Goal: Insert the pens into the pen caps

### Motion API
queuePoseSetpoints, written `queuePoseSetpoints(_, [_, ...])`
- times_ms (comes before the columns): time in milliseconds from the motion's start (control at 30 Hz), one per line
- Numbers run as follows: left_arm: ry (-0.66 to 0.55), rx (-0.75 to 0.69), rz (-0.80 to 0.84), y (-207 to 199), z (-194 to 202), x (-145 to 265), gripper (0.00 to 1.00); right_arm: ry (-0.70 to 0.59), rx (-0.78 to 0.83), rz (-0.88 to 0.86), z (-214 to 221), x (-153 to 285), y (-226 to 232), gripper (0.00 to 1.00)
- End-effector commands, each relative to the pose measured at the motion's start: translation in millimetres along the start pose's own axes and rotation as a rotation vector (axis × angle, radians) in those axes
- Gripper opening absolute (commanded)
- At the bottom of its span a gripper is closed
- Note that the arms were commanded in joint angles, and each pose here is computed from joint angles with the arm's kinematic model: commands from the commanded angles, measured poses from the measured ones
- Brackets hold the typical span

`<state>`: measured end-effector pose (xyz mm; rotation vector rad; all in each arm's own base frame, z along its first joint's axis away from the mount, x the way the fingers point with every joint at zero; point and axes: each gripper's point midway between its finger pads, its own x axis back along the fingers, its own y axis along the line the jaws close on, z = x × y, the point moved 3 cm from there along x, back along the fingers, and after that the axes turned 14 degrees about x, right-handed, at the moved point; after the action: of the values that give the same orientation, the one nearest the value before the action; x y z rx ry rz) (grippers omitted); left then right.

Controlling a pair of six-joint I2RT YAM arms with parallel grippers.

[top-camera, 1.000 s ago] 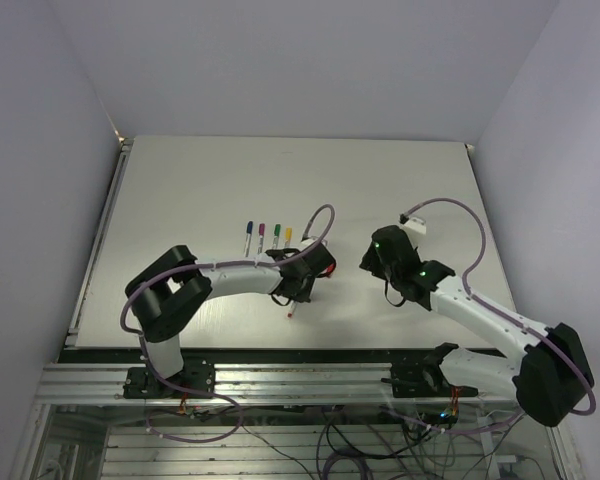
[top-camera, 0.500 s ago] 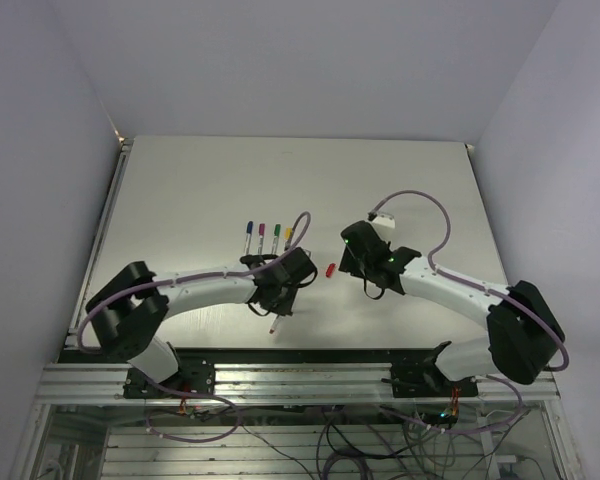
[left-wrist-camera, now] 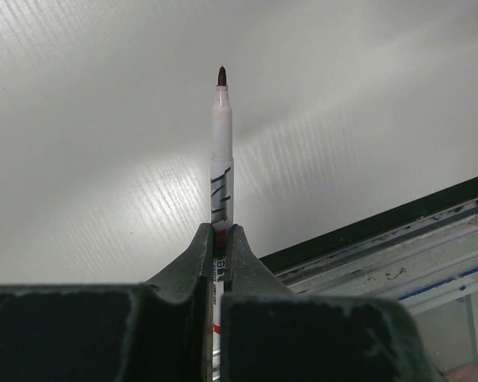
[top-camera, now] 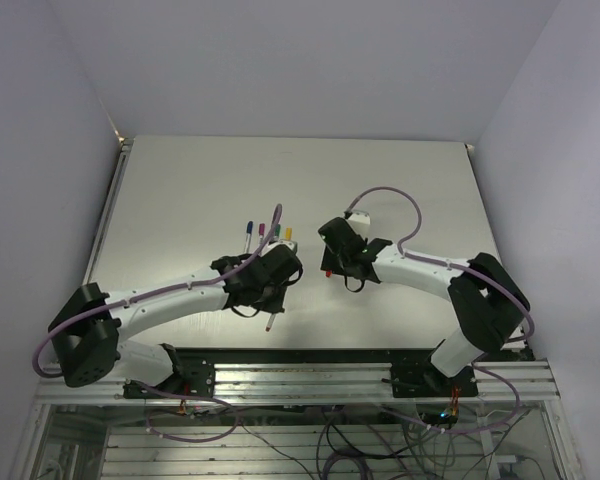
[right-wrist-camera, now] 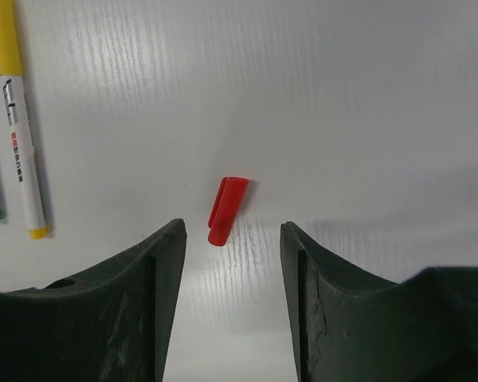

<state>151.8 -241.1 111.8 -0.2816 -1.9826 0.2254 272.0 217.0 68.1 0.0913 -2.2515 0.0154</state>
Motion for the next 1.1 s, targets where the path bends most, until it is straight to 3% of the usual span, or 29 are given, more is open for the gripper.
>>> queuePoseSetpoints(0, [-0.046,0.038,-0.005,10,-2,6,0.07,-0.005,0.001,-0.007,-6,-6,9,0.5])
queuePoseSetpoints(633, [-0.096,0.127,0.007,30,-7,13,0.07,0.061,0.01,0.036,10,-31,13,0.43])
queuePoseSetpoints(933, [-0.109,0.129,0.018,29,-11,15,0.07,0.124,0.045,0.081,30,-36,8,0.32])
queuePoseSetpoints(1067, [-0.116,0.131,0.025,28,-13,18,0.07,0.168,0.078,0.113,46,-33,3,0.23])
